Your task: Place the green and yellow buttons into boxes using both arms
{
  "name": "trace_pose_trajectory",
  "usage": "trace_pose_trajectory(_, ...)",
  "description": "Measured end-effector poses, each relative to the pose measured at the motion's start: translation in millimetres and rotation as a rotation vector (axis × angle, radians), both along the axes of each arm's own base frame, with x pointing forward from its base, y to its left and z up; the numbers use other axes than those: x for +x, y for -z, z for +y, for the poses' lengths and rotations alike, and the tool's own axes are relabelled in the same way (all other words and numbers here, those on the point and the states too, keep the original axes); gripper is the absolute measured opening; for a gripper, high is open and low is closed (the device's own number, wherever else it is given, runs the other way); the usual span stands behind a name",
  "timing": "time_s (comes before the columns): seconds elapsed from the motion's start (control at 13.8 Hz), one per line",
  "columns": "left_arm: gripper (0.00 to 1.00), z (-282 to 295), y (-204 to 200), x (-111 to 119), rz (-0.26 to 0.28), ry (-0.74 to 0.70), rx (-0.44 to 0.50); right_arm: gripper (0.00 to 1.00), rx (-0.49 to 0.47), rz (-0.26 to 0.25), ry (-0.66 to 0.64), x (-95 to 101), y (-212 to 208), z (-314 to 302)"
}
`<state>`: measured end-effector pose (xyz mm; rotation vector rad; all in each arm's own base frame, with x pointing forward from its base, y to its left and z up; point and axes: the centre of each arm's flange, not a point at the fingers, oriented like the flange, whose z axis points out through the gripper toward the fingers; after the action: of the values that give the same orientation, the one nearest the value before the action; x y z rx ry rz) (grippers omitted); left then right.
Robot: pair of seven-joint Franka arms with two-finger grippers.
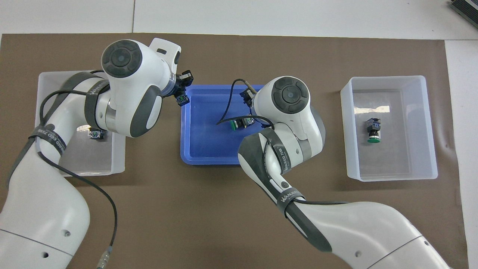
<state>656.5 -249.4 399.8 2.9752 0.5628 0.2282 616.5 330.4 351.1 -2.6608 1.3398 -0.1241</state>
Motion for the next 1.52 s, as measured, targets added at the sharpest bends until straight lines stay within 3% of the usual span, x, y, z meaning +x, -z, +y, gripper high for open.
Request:
trace_pose_trajectory(0.36,0.33,92,-36,8,0.092,0.092,0.053,1.0,0.001,0.027,0.008,-7.5,22,14)
trace_pose_trajectory(0.72,0.33,171,-52,5,0.157,0.286,0.083,0.97,0.019,0.006,0.006,-14.4,50,25)
trace_pose_trajectory(0.8,0.33,190,-52,5,0.164,0.324,0.085,0.9,0.022,0.0,0.005,-16.7,56,24)
trace_pose_trajectory(1.01,0.33,249,-46,4,0.181,0.381,0.084,0.51,0.021,-0.003,0.006,-21.3,65,22)
trace_pose_trajectory(1.08,0.33,268,-40,0,0.191,0.395,0.082,0.44,0.023,-0.005,0.006,-21.3,62,22)
trace_pose_trajectory(1.52,0.33,312,5,-23,0.148,0.413,0.093,0.41,0.018,-0.015,-0.006,-6.7,33,0)
